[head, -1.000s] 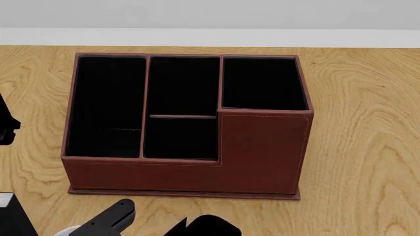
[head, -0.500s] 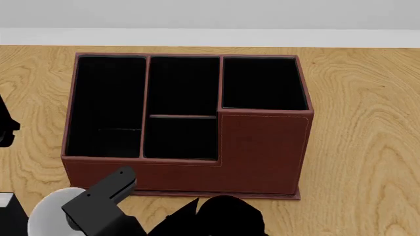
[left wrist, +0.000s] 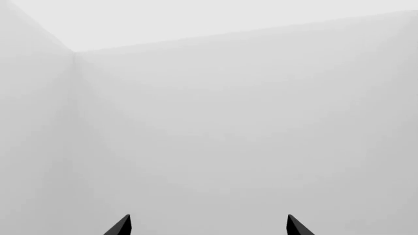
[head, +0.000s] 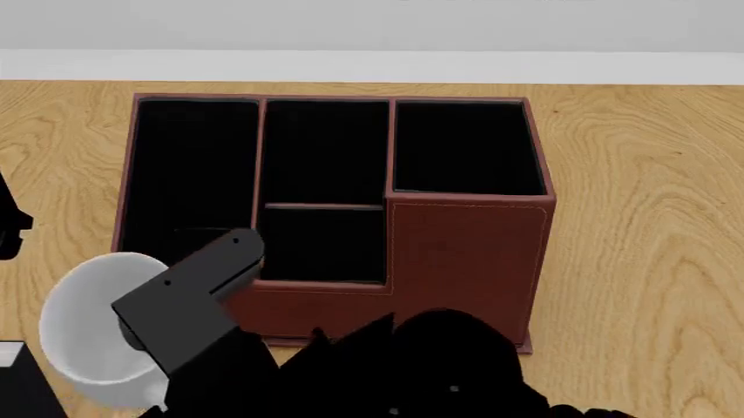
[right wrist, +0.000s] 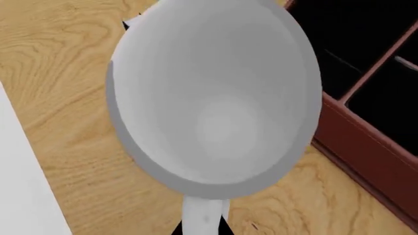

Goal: Pick up the white mug and place it to the right of the caddy.

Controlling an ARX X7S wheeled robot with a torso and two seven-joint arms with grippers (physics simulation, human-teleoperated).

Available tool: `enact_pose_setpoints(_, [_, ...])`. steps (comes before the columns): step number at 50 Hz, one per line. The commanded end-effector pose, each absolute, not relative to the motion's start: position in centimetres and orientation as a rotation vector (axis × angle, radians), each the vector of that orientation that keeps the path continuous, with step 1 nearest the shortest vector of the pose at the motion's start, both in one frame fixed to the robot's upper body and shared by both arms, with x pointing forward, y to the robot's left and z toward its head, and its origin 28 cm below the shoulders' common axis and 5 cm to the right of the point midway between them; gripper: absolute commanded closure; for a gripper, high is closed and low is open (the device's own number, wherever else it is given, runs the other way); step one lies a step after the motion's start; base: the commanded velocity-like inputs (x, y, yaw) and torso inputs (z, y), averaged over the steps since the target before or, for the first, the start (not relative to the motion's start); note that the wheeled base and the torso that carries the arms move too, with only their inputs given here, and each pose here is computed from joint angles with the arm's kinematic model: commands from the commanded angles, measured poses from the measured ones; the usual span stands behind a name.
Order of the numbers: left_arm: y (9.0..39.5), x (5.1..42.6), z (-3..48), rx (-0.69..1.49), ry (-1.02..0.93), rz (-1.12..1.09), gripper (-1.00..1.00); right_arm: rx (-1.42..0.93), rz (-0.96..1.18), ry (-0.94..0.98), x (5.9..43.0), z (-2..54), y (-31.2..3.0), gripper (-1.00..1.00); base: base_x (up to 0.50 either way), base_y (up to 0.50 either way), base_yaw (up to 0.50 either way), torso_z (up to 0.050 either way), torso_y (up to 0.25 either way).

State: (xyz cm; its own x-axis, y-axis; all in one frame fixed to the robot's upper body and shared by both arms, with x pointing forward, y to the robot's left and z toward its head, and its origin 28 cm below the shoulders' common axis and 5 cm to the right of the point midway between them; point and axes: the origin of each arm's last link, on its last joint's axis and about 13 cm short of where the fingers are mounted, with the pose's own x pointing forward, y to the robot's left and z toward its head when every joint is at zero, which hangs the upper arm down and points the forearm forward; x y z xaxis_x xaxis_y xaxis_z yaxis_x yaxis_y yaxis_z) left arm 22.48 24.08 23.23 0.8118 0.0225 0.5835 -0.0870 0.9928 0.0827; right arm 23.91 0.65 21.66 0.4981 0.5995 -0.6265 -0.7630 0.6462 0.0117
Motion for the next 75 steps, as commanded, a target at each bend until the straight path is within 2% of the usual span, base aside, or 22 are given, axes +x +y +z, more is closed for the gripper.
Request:
enact_pose_setpoints(1, [24.1,22.5,23.3,0.103,-0.625,0.058,-1.00,-0.248,0.780,0.556,24.1,23.7,-0.5,1.00,0.00,0.00,0.00,0.000,0.000])
enact_pose_setpoints(35, [24.1,22.6,23.2,0.107,-0.624,0.058,-1.00,-0.081,0.520,0.384,25.3,28.5,-5.8,1.00,0.00,0.00,0.00,0.000,0.000])
enact_pose_setpoints(61, [24.2,22.5,23.1,0.100,-0.624,0.054,-1.00,0.097,0.204,0.230,23.8,32.6,-11.6,1.00,0.00,0.00,0.00,0.000,0.001])
enact_pose_setpoints(75, [24.2,22.7,22.9,0.096,-0.623,0.048,-1.00,0.146,0.031,0.218,23.6,32.9,-14.4,1.00,0.00,0.00,0.00,0.000,0.000])
